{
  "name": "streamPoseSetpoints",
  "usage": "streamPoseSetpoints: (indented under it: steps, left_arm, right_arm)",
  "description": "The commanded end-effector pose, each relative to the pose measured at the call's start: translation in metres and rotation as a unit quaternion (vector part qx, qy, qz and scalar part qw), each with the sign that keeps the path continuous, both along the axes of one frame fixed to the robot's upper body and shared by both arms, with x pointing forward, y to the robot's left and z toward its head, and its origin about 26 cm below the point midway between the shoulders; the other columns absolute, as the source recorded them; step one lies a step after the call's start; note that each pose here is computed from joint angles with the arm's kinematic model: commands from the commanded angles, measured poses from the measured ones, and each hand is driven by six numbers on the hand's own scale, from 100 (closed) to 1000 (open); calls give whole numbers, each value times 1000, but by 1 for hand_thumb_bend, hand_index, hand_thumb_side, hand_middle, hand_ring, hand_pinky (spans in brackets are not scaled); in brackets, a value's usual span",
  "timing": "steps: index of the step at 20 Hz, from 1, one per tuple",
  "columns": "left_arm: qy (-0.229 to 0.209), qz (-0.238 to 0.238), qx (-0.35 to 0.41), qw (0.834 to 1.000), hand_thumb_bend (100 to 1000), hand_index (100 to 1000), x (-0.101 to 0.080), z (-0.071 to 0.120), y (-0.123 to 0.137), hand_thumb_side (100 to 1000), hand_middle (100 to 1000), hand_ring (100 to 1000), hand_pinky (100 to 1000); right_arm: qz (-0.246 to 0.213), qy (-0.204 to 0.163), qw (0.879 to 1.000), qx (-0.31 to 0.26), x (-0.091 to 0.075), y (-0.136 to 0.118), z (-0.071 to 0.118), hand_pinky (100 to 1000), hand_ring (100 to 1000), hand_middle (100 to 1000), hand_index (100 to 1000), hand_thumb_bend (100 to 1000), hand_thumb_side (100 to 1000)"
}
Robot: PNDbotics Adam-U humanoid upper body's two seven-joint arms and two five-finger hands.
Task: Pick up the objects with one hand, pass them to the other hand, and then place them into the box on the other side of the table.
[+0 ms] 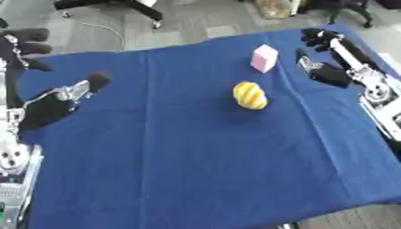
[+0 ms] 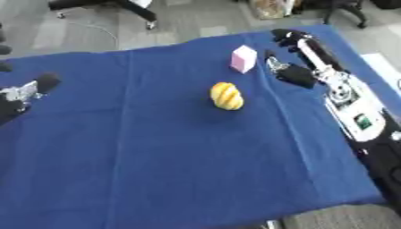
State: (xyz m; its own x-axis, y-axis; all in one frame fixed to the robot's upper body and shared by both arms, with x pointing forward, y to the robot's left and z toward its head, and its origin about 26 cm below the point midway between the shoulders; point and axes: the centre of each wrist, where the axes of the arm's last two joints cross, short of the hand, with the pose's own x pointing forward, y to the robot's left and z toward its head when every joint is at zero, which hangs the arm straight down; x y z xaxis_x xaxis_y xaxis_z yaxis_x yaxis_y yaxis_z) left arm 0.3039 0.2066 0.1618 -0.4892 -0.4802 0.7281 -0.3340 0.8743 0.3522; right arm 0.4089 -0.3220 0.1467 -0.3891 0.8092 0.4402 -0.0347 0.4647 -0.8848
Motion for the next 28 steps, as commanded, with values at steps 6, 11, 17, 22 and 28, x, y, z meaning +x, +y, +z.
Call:
streamPoseSetpoints:
  steps: [6, 11, 17, 22, 28]
  left_arm:
    - [4, -26, -11, 1000, 1000, 700, 1, -4, -10, 458, 631, 628, 529]
    - [9, -30, -13, 999, 1000, 700, 1, -6, -12, 460, 627, 624, 527]
    - [11, -29, -15, 999, 1000, 702, 2, -6, -13, 461, 626, 622, 527]
    - [15, -30, -13, 999, 1000, 703, 2, -7, -13, 461, 626, 622, 526]
    - [16, -30, -14, 999, 1000, 704, 2, -7, -14, 461, 626, 621, 525]
  right_arm:
    - [24, 51, 997, -52, 27, 5, -15, 829, 843, 819, 932, 100, 720]
    - [38, 70, 995, -60, 34, 17, -26, 828, 837, 811, 932, 100, 741]
    - [54, 86, 993, -65, 35, 25, -35, 828, 833, 804, 931, 100, 766]
    - [62, 96, 991, -69, 35, 28, -40, 827, 829, 796, 931, 100, 782]
    - [75, 110, 988, -75, 34, 31, -44, 826, 824, 774, 925, 100, 801]
